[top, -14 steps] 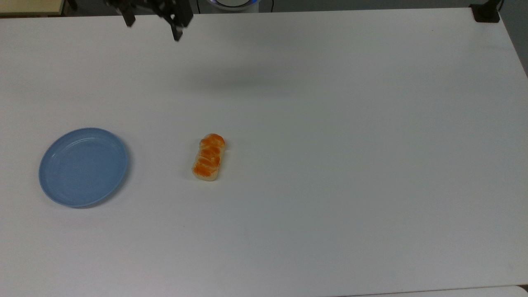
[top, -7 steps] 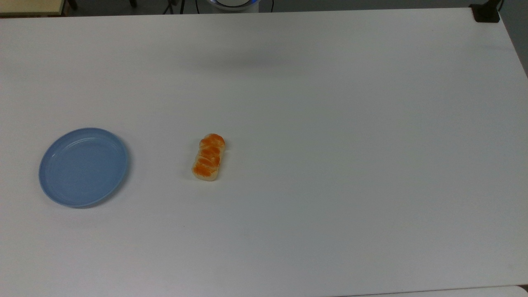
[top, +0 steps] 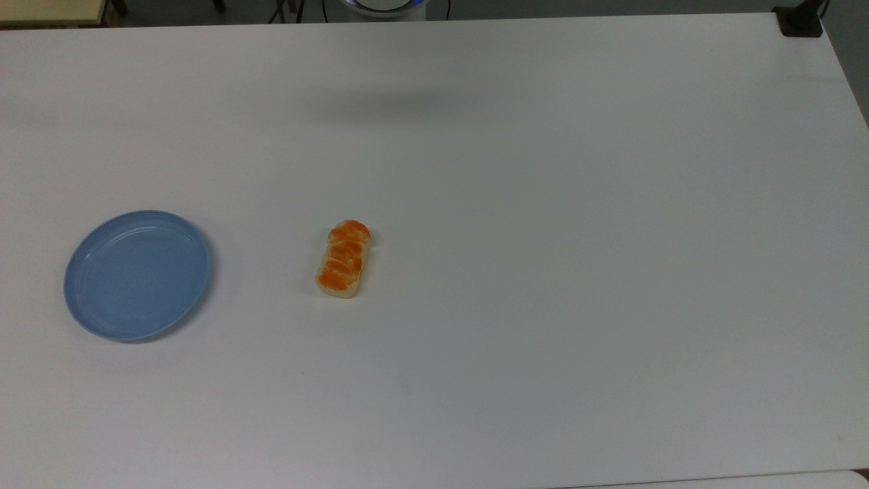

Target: Put the bread on the table

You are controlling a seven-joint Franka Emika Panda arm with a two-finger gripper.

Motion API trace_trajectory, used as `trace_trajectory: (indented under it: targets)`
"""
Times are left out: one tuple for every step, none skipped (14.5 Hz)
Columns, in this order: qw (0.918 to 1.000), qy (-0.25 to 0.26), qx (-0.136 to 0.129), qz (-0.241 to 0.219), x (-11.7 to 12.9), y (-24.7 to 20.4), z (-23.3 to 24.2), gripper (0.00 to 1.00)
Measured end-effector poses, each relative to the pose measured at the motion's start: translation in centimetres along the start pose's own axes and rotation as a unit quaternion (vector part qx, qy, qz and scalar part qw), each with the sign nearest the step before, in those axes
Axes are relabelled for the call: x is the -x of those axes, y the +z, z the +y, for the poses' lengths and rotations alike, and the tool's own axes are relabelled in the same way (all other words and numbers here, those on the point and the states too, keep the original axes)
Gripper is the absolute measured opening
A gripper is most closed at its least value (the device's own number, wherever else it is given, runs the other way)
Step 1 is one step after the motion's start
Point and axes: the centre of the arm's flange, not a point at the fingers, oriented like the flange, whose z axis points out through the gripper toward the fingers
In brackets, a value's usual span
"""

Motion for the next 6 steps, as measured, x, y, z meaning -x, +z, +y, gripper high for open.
trace_trajectory:
  targets:
    - [0.9999,-0.006,0.0,0.008,-0.32,0.18,0.01,1.0]
    - [0.9999,-0.009,0.0,0.013,-0.58,0.35,0.0,1.0]
    - [0.9998,-0.01,0.001,0.015,-0.71,0.44,0.0,1.0]
    - [0.9998,-0.01,0.001,0.015,-0.74,0.47,0.0,1.0]
    - [0.9998,-0.01,0.001,0.015,-0.74,0.46,0.0,1.0]
    - [0.9998,-0.011,0.001,0.015,-0.74,0.46,0.0,1.0]
